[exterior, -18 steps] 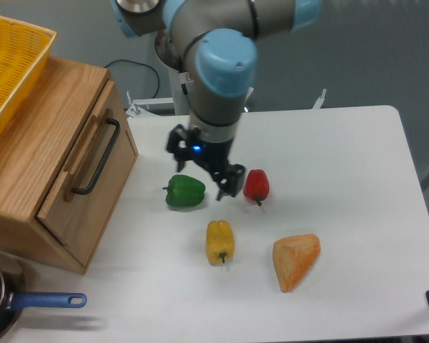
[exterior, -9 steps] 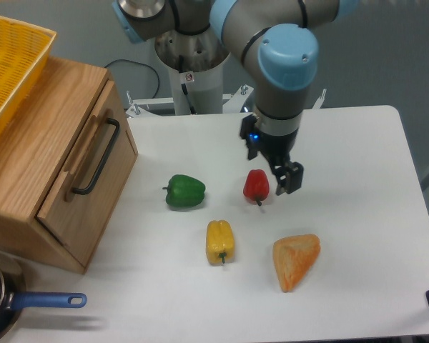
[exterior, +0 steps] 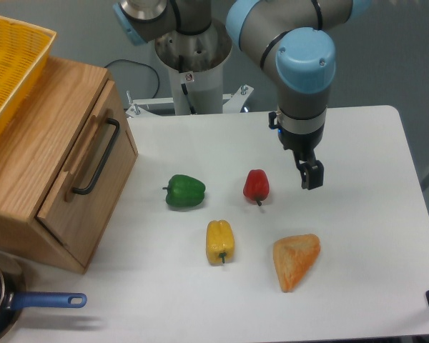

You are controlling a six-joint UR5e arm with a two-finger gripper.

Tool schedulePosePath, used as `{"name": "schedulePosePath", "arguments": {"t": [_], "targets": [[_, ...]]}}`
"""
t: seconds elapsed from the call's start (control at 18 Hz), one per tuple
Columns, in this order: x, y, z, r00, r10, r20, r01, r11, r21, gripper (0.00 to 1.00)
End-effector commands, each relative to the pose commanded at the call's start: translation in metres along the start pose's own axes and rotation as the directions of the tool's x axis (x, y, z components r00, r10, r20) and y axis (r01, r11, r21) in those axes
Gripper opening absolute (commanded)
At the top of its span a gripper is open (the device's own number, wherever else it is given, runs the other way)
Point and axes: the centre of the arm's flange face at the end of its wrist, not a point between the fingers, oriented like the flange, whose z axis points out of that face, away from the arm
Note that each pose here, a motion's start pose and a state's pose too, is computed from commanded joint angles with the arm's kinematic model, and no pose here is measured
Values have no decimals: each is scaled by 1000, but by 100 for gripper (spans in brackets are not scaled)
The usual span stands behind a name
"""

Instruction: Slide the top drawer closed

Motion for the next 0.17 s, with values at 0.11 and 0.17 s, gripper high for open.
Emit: {"name": "schedulePosePath", "arguments": {"t": [0.11, 0.17], "targets": [[5, -4, 9, 1000, 4, -17, -3, 1000, 8, 100], [6, -2, 8, 1000, 2, -18, -2, 1000, 2, 100]]}}
